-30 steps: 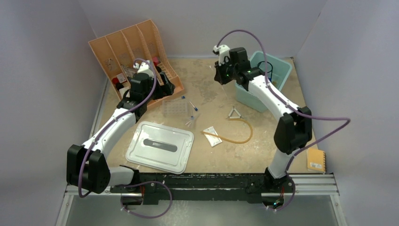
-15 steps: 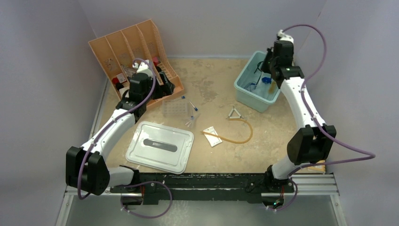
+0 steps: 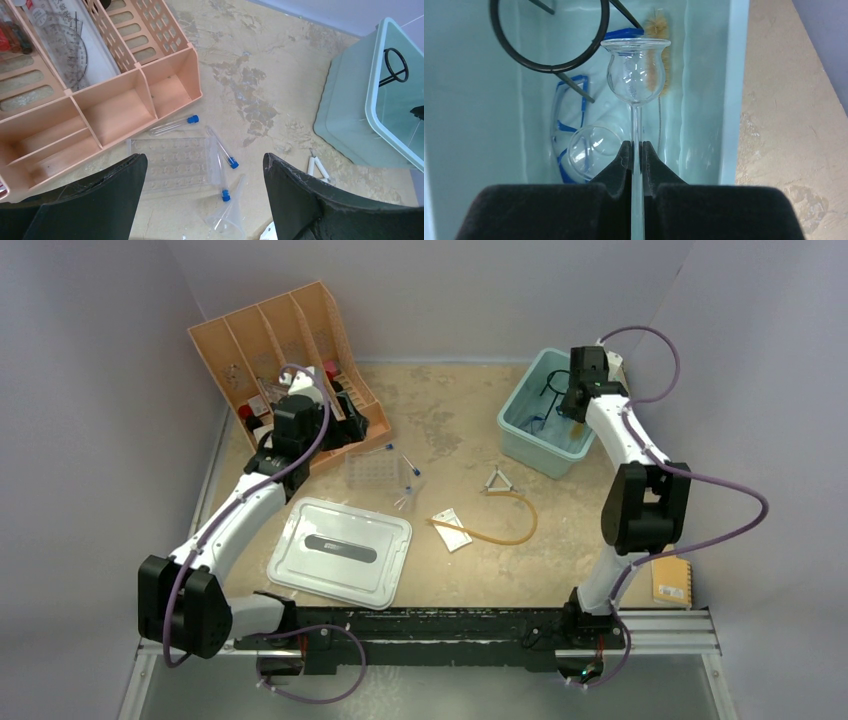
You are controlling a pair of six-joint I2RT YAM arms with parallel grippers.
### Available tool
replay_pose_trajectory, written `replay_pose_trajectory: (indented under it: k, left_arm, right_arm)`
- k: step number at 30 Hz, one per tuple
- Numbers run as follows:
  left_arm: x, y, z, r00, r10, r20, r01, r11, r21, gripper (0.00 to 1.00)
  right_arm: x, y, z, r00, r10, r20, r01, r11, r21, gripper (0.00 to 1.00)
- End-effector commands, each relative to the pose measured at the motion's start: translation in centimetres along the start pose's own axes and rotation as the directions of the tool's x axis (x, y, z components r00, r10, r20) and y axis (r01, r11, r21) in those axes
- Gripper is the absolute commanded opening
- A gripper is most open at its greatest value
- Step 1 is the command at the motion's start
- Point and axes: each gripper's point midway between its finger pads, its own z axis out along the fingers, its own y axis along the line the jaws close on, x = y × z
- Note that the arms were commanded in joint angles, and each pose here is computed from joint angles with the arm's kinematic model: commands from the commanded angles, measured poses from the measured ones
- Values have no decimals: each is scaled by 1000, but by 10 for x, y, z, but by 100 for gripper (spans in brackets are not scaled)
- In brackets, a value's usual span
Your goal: Organize the chemistry lab equipment
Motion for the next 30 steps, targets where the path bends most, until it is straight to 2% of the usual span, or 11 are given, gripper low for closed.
replay_pose_trajectory:
  k: [1,21,24,30]
  left_arm:
    - [-25,-8,-9,997,26,70,-27,1000,7,86]
    - [-23,-1,1,998,51,49,-49,998,-32,86]
    - [-22,-1,1,997,53,48,-51,998,-34,86]
    - [-21,1,3,998,53,43,-51,998,-39,86]
  right_arm:
    - [-11,-5,5,999,22,36,-24,999,48,1]
    - [31,-14,67,997,-50,-51,58,986,158,6]
    - [35,-17,70,997,-50,-62,60,982,178,12]
    - [26,-14,65,999,-39,-36,45,986,163,30]
